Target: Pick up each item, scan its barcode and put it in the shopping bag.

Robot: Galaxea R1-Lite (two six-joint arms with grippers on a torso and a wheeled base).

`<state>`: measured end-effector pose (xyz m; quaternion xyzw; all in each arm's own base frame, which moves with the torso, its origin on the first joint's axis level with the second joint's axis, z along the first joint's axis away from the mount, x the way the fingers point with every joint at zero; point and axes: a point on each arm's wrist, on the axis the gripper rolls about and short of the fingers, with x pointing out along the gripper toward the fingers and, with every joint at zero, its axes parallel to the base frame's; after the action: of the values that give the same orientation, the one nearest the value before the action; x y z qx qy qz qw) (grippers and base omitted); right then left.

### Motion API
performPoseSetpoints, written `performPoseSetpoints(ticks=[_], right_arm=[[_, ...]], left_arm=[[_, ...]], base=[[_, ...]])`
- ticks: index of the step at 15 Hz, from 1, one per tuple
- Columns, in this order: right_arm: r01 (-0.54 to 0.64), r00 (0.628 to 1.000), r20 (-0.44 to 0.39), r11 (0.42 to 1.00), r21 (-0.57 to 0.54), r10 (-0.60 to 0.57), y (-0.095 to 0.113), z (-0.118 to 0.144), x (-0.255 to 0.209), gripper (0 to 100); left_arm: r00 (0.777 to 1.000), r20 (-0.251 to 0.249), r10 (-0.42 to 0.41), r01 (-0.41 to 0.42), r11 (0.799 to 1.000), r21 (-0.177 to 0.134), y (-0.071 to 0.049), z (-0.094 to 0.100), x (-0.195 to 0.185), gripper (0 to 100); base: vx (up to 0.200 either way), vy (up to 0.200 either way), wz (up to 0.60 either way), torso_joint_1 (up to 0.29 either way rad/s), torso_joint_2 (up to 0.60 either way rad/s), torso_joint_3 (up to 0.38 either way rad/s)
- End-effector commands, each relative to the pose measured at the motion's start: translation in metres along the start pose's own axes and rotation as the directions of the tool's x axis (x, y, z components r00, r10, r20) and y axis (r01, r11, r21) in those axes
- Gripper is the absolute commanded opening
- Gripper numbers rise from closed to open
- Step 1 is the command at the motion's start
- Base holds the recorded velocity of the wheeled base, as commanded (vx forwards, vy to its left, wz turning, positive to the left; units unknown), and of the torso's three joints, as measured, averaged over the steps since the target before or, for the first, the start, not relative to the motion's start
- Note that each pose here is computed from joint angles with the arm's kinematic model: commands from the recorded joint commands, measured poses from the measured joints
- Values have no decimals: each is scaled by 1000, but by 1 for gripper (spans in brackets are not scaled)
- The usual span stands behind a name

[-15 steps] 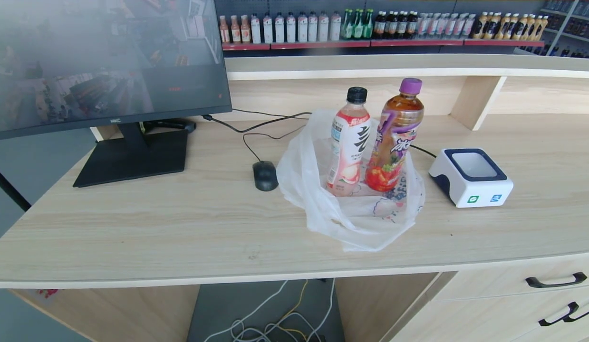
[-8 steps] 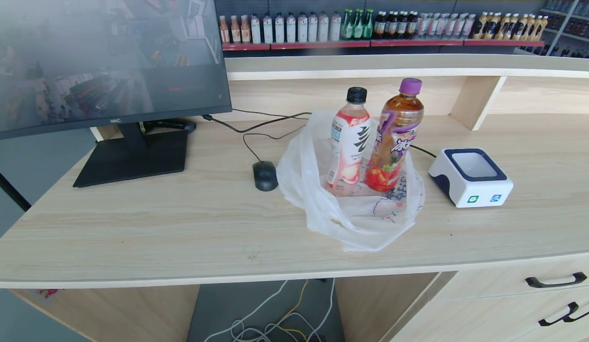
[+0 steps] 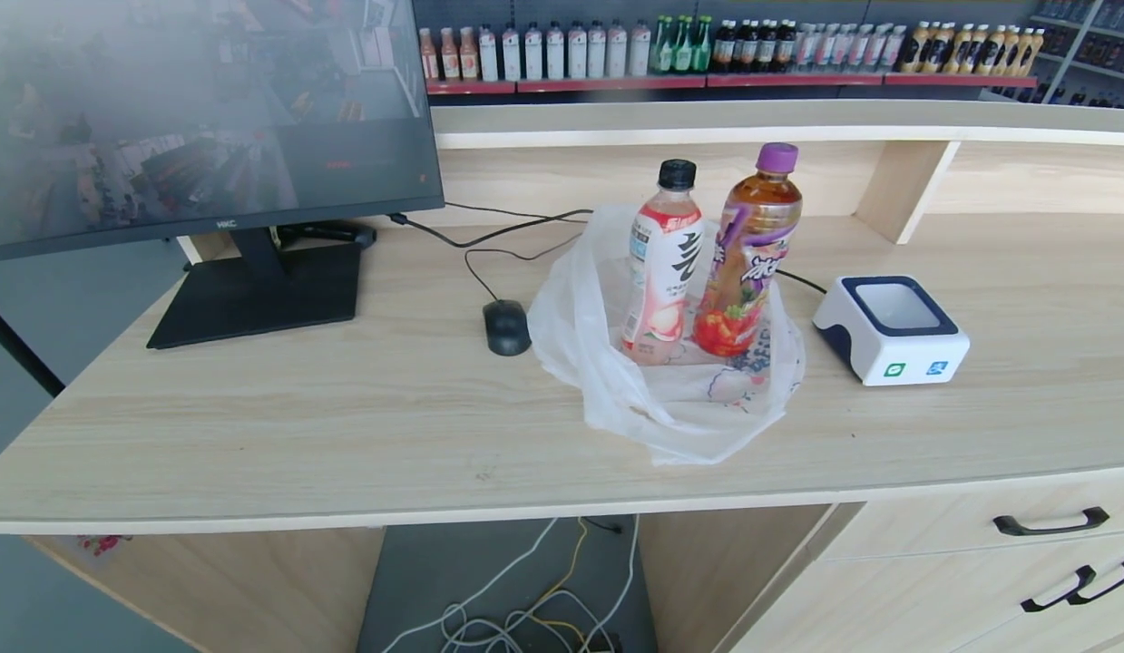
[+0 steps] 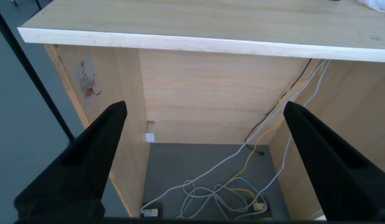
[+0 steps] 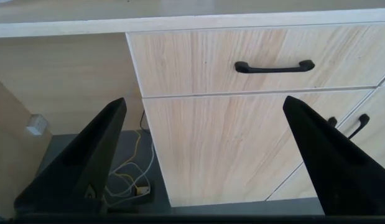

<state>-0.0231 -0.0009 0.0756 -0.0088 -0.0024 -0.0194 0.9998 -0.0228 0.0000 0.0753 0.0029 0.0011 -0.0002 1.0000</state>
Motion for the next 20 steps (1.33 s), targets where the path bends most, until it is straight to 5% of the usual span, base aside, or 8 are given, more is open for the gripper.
performPoseSetpoints(ticks=[1, 13, 20], right_arm=[[0, 1000, -4, 1000, -1, 0, 0, 0, 0, 100], [0, 1000, -2, 1000, -1, 0, 0, 0, 0, 100], [0, 1000, -2, 1000, -2, 0, 0, 0, 0, 100]], left_arm=[[1000, 1, 0, 0, 1000, 0, 0, 0, 0, 100], [1000, -1, 0, 0, 1000, -7, 0, 0, 0, 100], [1000, -1, 0, 0, 1000, -7, 0, 0, 0, 100]], base=[[0, 0, 0, 0, 0, 0], [-50, 0, 0, 1, 2, 1], [0, -200, 0, -4, 5, 3]])
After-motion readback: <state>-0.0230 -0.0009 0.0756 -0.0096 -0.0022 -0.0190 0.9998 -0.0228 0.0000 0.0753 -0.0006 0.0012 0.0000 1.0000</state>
